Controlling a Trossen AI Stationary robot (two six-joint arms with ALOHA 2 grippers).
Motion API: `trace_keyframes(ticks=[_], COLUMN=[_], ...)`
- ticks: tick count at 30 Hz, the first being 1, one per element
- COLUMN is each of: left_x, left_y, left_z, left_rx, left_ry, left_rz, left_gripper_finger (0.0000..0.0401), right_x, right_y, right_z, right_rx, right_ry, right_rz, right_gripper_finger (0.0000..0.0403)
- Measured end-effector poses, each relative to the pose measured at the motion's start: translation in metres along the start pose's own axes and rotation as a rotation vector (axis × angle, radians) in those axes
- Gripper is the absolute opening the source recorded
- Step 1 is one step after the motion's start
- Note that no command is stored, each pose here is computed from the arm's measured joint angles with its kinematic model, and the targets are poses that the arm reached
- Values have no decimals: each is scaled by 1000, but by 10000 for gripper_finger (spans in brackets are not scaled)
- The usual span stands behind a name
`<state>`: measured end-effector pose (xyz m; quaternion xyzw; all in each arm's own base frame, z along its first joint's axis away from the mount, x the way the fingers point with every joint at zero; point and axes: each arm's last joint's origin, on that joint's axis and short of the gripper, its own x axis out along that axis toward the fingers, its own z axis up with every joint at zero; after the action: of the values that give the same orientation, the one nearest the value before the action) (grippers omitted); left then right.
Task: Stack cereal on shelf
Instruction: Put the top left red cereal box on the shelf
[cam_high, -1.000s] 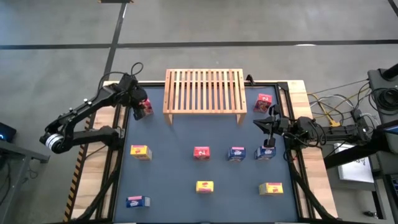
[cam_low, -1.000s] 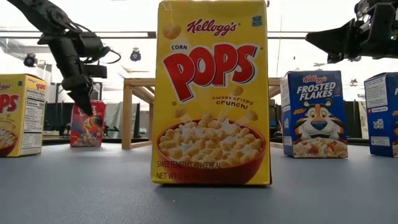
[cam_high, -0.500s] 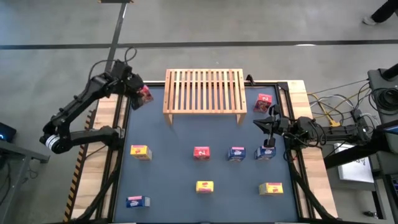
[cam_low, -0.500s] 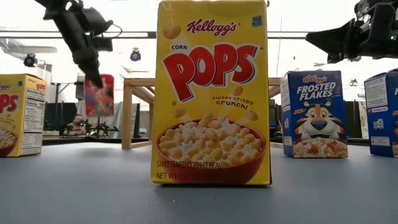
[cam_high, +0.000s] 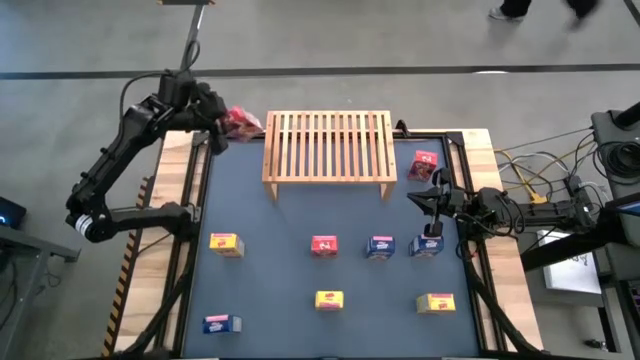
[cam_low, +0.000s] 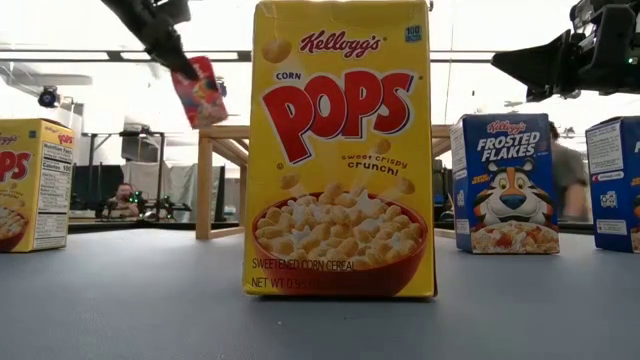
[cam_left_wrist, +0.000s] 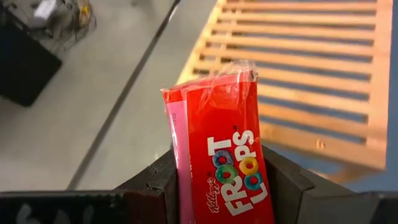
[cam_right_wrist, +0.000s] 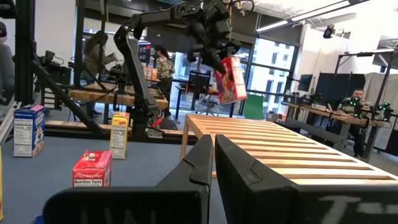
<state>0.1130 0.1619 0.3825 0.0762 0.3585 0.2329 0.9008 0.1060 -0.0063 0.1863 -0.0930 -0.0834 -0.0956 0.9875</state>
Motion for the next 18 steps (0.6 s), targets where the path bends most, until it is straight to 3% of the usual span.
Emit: trace_keyframes(ticks=[18], left_x=[68], left_y=[33], left_z=[18], left_rx=[105], left_ry=[-109], left_rz=[-99], left_gripper_finger=[141], right_x=[0], right_y=[0], right_z=[0], right_rx=[0], right_ry=[0], right_rz=[0], right_gripper_finger=[9])
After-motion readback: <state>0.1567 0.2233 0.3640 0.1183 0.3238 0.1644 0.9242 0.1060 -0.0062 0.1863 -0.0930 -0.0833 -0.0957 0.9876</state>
